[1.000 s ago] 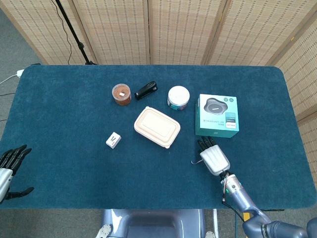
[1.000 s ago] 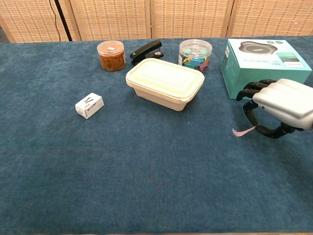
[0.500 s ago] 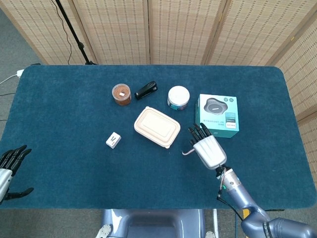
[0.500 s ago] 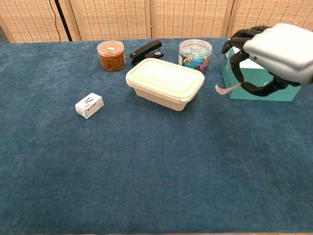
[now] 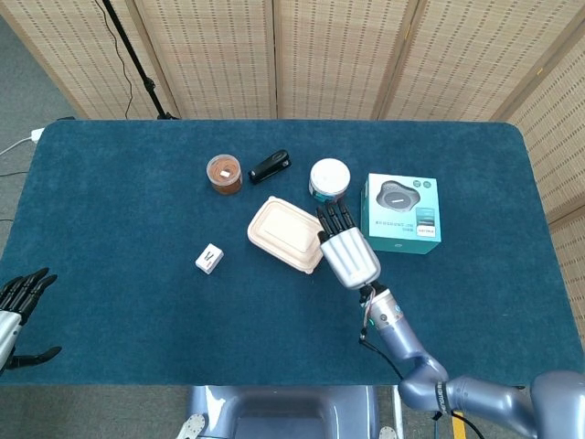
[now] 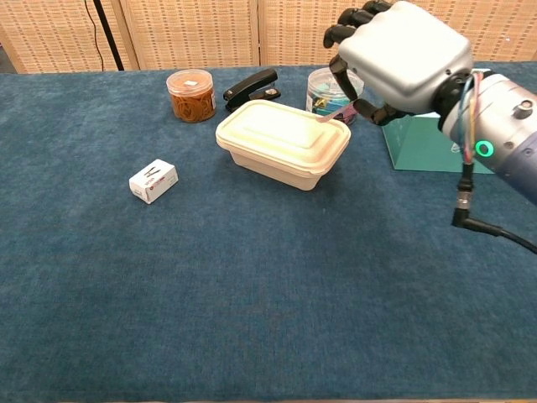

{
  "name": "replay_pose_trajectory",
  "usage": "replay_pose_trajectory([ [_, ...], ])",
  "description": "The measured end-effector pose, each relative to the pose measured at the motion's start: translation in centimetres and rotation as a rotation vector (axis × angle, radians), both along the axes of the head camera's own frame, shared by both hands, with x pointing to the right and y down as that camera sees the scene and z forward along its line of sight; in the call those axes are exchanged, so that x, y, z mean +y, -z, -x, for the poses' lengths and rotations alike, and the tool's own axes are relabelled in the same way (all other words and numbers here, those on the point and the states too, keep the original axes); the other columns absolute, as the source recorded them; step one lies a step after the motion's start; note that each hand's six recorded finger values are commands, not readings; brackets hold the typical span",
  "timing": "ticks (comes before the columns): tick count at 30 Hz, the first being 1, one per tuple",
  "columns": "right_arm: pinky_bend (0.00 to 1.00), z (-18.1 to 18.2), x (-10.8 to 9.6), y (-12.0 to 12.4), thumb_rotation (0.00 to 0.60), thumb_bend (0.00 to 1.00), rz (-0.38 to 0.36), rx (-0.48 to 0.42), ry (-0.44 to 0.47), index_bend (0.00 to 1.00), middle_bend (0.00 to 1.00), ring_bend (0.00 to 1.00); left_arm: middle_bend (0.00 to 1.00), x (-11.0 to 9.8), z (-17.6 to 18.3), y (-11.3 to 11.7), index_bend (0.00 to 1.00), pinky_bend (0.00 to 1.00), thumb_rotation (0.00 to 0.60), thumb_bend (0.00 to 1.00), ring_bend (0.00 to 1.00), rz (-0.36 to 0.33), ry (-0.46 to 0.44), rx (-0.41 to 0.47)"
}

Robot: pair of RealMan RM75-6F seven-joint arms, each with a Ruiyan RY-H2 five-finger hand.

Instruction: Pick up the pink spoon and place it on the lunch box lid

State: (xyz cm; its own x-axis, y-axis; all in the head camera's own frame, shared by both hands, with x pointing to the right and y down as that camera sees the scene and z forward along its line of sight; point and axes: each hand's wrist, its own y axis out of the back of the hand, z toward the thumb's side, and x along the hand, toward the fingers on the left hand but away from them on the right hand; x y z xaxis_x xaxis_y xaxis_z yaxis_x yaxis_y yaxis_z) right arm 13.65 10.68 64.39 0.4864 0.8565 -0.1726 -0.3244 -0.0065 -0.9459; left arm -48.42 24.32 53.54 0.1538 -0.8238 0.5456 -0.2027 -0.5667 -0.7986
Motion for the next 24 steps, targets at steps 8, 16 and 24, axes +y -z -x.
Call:
replay_pose_trajectory([
  [8,0.12,3.3,-1.1,-1.0,0.600,0.60,-0.056,0.053,-0.010,0.60,0.17,0.13,0.00,-0.2,0.1,-0.2,0.00,0.00,0.600,0.00,0.00,0.008,0.003,-0.003],
  [16,0.12,4.0,-2.4,-2.6,0.600,0.60,-0.080,0.130,-0.024,0.60,0.17,0.13,0.00,-0.3,0.3,-0.1,0.00,0.00,0.600,0.00,0.00,0.012,0.013,0.001],
  [24,0.11,3.1,-3.1,-4.7,0.600,0.62,-0.094,0.207,-0.060,0.60,0.17,0.13,0.00,-0.6,0.4,-0.3,0.00,0.00,0.600,0.00,0.00,0.018,0.020,-0.002],
])
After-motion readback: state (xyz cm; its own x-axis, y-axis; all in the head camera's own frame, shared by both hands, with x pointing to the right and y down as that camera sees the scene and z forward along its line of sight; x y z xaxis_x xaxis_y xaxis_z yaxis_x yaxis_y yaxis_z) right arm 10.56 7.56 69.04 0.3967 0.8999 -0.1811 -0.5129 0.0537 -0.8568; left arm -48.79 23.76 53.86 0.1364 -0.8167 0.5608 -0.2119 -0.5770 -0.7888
